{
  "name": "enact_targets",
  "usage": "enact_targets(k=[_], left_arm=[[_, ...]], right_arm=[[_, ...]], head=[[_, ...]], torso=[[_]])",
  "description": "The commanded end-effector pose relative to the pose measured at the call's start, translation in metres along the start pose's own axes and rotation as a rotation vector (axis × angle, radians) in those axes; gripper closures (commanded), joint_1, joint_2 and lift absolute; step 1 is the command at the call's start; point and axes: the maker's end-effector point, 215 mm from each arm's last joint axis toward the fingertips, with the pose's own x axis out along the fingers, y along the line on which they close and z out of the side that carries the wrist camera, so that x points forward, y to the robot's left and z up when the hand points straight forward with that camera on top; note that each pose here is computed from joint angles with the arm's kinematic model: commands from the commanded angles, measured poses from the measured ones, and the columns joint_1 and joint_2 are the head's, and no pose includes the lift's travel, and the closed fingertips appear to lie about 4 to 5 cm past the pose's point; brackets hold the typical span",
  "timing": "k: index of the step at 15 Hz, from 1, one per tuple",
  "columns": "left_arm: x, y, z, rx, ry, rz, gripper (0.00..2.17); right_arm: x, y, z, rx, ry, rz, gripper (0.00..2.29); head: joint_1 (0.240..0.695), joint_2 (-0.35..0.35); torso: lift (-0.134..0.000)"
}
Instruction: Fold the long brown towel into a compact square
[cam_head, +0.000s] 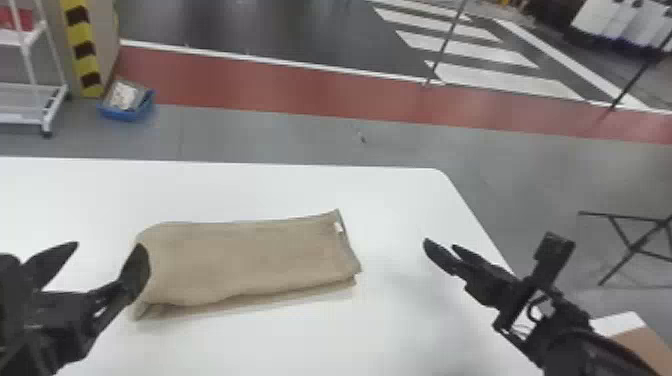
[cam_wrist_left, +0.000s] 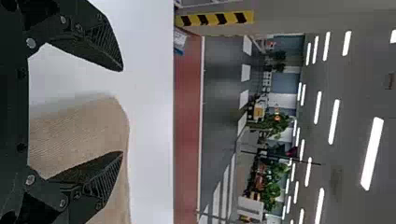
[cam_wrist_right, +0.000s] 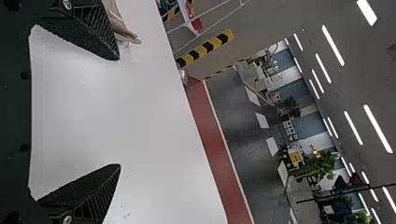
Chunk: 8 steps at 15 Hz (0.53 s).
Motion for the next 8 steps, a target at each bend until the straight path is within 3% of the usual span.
enact_targets(k=[1,3,5,6,8], left_arm=[[0.013,-0.010,0.023,-0.014,-0.049,-0.029,0.13],[0.035,-0.037,0.009,-0.001,-0.021,-0.090,0.43],[0.054,-0.069,-0.021,-0.009,0.075,-0.208,1.30],[0.058,-0.082,-0.044,-0.015,0.151,-0.247,1.53],[0.061,-0.094,-0.058,0.004,0.182,-0.281,1.66]], right_arm=[[0.011,0.023,-0.005,-0.009,0.024,0.019,0.07],[0.023,0.042,-0.011,-0.009,0.049,0.025,0.09],[0.041,0.071,-0.020,-0.016,0.070,0.043,0.13],[0.050,0.088,-0.032,-0.006,0.108,0.068,0.15],[0.065,0.113,-0.041,-0.029,0.143,0.090,0.21]], head=[[0.695,-0.319],[0.695,-0.299],[0.695,-0.298],[0.695,-0.303],[0.695,-0.296]], torso=[[-0.124],[-0.124],[-0.124],[-0.124],[-0.124]])
